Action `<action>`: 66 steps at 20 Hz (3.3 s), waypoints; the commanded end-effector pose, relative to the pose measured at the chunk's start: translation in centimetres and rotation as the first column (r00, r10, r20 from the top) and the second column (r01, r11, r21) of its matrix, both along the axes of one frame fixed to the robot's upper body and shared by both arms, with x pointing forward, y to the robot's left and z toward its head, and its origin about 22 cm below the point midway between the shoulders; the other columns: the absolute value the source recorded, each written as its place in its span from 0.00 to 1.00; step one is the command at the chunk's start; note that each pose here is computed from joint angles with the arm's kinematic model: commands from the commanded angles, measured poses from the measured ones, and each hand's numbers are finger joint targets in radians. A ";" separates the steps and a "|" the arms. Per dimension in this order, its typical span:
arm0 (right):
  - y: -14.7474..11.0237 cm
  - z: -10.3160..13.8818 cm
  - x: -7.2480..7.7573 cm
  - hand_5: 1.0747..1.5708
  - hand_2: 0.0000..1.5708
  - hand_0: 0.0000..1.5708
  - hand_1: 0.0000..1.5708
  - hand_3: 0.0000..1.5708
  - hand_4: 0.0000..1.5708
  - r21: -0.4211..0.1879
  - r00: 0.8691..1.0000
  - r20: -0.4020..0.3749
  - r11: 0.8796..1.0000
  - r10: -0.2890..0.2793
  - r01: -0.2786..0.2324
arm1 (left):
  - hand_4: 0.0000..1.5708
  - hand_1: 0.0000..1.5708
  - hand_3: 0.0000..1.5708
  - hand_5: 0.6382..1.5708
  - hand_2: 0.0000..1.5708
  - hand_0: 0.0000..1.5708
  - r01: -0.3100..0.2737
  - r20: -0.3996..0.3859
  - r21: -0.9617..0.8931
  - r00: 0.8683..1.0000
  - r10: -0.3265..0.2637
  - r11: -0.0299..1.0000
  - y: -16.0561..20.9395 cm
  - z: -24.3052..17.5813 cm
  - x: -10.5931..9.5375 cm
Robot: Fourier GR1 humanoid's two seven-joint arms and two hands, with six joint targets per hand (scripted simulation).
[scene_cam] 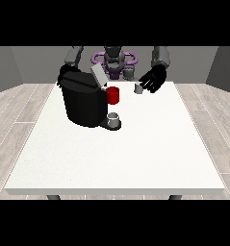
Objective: Insert the coffee pod into the coffee machine and close the lid
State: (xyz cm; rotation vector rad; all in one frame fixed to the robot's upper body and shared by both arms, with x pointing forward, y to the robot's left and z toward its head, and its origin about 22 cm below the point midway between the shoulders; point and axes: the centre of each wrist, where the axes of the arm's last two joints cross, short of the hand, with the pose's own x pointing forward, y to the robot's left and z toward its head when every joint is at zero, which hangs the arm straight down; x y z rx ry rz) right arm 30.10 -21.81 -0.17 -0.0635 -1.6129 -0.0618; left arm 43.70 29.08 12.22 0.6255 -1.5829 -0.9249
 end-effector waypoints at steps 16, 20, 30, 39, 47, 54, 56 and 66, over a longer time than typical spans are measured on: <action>2.9 1.9 0.1 1.00 0.00 0.00 0.00 0.00 0.32 -0.005 0.997 0.072 0.999 0.042 -0.042 | 0.30 0.80 0.78 1.00 0.82 0.80 -0.060 0.098 -0.077 0.993 0.068 0.995 -1.4 8.9 2.0; 1.1 3.3 1.2 1.00 0.00 0.00 0.00 0.00 0.34 -0.048 0.996 0.078 0.998 0.042 -0.039 | 0.33 0.82 0.81 1.00 0.85 0.82 -0.039 0.106 -0.046 0.993 0.043 0.998 -1.5 11.2 2.1; 0.8 5.0 2.7 1.00 0.00 0.00 0.00 0.00 0.31 -0.033 0.991 0.134 0.999 0.008 -0.003 | 0.31 0.84 0.78 1.00 0.85 0.84 -0.035 0.177 -0.018 0.983 0.037 0.999 -3.4 12.6 2.4; 0.8 2.8 0.9 1.00 0.00 0.00 0.00 0.00 0.33 -0.003 0.995 0.099 1.000 0.008 -0.008 | 0.32 0.80 0.77 1.00 0.82 0.80 -0.026 0.121 -0.006 0.992 0.027 1.000 -3.6 11.0 2.5; 0.6 4.1 1.1 1.00 0.00 0.00 0.00 0.00 0.32 -0.019 0.987 0.158 1.000 0.021 -0.018 | 0.33 0.76 0.76 1.00 0.81 0.76 -0.043 0.163 -0.007 0.986 0.044 0.999 -2.4 10.7 2.5; 0.7 4.4 1.2 1.00 0.00 0.00 0.00 0.00 0.28 0.003 0.994 0.106 1.000 0.007 -0.008 | 0.31 0.77 0.76 1.00 0.81 0.77 -0.030 0.105 -0.009 0.994 0.031 1.000 -2.5 10.1 2.6; 2.0 2.8 0.1 1.00 0.00 0.00 0.00 0.00 0.26 -0.003 0.992 0.128 1.000 0.021 -0.021 | 0.31 0.79 0.76 1.00 0.81 0.79 -0.038 0.087 0.002 0.995 0.038 0.999 -2.1 10.2 2.6; 0.3 2.6 1.4 1.00 0.00 0.00 0.00 0.00 0.24 -0.011 0.994 0.102 0.999 -0.040 0.041 | 0.28 0.72 0.65 1.00 0.74 0.72 0.007 0.105 0.016 0.994 -0.009 1.000 -5.6 9.3 2.8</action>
